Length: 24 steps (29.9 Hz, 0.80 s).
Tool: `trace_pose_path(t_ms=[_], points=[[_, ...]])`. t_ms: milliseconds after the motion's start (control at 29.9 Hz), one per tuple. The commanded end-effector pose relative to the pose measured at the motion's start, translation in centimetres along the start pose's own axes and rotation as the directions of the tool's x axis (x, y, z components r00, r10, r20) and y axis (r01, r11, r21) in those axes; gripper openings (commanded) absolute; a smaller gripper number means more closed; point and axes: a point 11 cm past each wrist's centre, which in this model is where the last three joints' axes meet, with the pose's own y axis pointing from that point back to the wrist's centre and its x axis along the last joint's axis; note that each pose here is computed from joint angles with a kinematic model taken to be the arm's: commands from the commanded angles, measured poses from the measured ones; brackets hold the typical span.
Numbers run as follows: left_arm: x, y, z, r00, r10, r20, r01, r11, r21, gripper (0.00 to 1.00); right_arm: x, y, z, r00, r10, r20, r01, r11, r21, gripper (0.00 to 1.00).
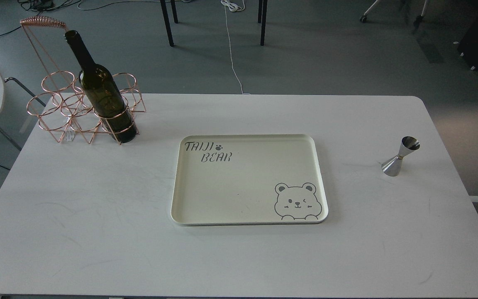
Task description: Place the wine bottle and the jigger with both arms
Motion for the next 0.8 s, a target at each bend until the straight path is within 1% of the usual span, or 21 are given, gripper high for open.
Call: trace_pose_path(t_ms=[0, 100, 200, 334, 401, 468, 601, 768], points=[[1.4, 0.7, -2.0, 0.968, 0.075, -0.241, -0.066, 0.997, 0.043, 0.98, 1.4, 0.7, 0.5, 0.998, 0.053, 0.034, -0.053, 0.999, 0.003, 0.99], [1.4, 1.7, -4.5, 0.900, 0.103, -0.423, -0.075, 0.994, 0.083, 0.98, 2.3, 1.6, 1.5, 0.988, 0.104, 0.113, -0.106, 0.994, 0.008, 0.99], [1.8, 2.8, -6.4, 0.826, 0.138, -0.546, -0.092, 0.990, 0.111, 0.98, 3.0, 3.0, 3.3, 0.978, 0.141, 0.152, -0.139, 0.990, -0.022, 0.99], [1.2, 4.3, -9.5, 0.698, 0.177, -0.694, -0.100, 0.984, 0.150, 0.98, 1.5, 3.5, 6.1, 0.972, 0.139, 0.190, -0.128, 0.990, -0.065, 0.99], [0.8, 5.2, -11.1, 0.630, 0.195, -0.751, -0.107, 0.981, 0.165, 0.98, 0.8, 3.8, 7.7, 0.965, 0.146, 0.220, -0.122, 0.985, -0.121, 0.99], [0.5, 5.8, -12.4, 0.569, 0.211, -0.795, -0.118, 0.978, 0.174, 0.98, 1.1, 4.3, 8.6, 0.941, 0.183, 0.285, -0.144, 0.978, -0.151, 0.99], [-0.8, 7.1, -14.2, 0.454, 0.197, -0.869, -0.121, 0.980, 0.159, 0.98, 1.2, 5.5, 9.9, 0.877, 0.209, 0.432, -0.148, 0.974, -0.171, 0.99], [-1.2, 8.8, -15.8, 0.353, 0.193, -0.916, -0.156, 0.977, 0.146, 0.98, -0.6, 6.6, 13.1, 0.842, 0.230, 0.489, -0.132, 0.965, -0.226, 0.99]])
